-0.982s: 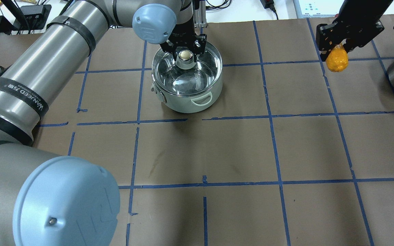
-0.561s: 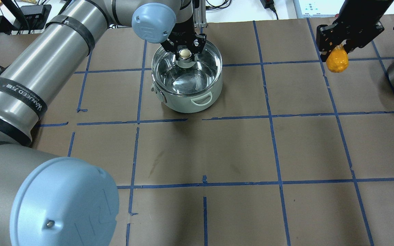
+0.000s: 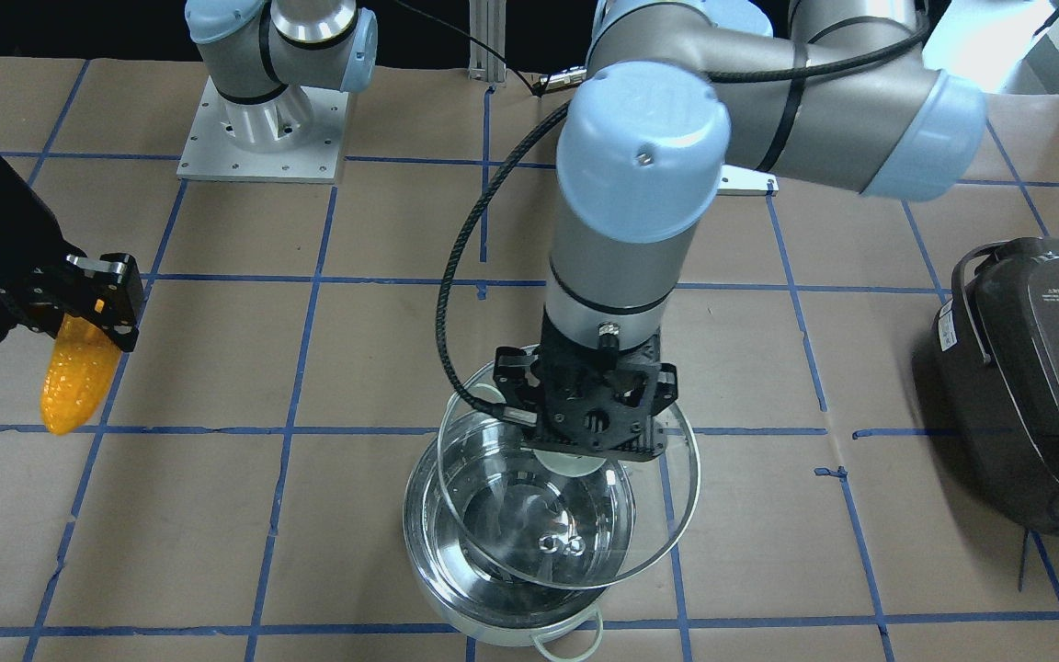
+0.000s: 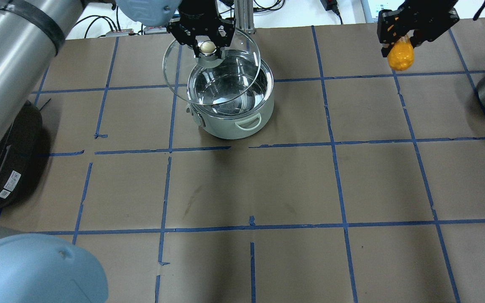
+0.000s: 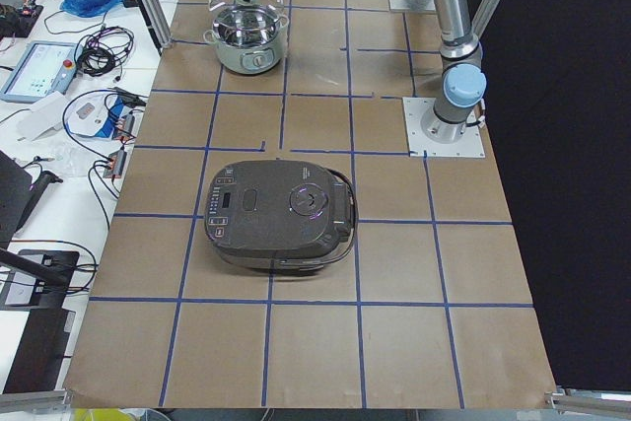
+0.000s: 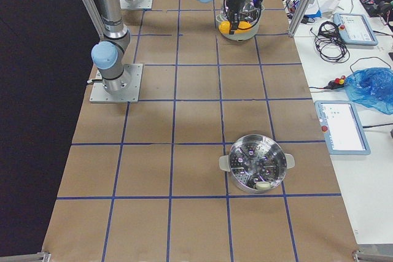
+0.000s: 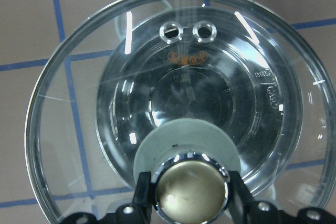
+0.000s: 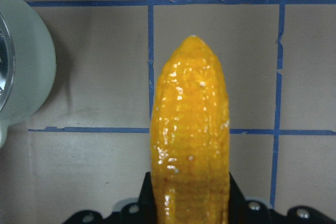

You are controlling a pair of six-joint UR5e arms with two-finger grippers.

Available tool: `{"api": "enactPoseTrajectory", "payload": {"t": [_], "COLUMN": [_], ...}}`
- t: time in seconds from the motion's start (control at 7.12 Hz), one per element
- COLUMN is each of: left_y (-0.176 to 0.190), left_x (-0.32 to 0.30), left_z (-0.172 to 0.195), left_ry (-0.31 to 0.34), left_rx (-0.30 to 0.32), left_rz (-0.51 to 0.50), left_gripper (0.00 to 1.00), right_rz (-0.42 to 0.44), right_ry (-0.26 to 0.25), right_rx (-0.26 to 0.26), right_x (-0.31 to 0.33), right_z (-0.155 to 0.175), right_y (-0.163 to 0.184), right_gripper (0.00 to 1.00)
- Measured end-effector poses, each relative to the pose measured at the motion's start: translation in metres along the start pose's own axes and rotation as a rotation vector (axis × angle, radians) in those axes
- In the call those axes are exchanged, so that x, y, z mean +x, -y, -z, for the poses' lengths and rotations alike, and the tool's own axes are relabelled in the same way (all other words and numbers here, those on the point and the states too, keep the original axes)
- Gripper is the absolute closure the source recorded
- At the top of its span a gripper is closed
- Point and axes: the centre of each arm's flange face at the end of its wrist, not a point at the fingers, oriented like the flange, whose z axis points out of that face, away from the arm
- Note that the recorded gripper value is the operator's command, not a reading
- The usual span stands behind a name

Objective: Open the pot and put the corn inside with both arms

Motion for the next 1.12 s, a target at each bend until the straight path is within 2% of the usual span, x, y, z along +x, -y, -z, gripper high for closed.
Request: {"api": "enactPoseTrajectory", "payload": {"t": [0.14,0.28,0.56,0.84,1.12], "left_y": [-0.002,-0.003,-0.002,0.001,0.004], "left_x": [-0.041,-0.087,-0.18,-0.234,-0.247], "left_z": [0.011,0.016,0.009,-0.028,-0.084], "left_ry": [0.003,0.007,-0.002,-0.009,-0.001], "left_rx": [-0.021,-0.048,-0.084,-0.097,-0.068], "left_rz": [0.007,0.006,0.003,0.012,0.017], "left_gripper": [0.95,0.96,0.99,0.99,0.99], "right_rz": [0.032,0.045,0.026,-0.01,-0.008], "right_ry": [-0.001,-0.005,-0.042,-0.046,-0.06], "right_rx": [0.011,0.002,-0.001,0.014,0.027], "right_x": [-0.041,-0.091,-0.193,-0.266,-0.316], "right_z": [-0.001,-0.019,-0.083,-0.138,-0.19], "right_y": [0.019,0.037,0.065,0.081,0.082], "right_gripper": [0.91,0.91,0.92,0.92,0.91]}}
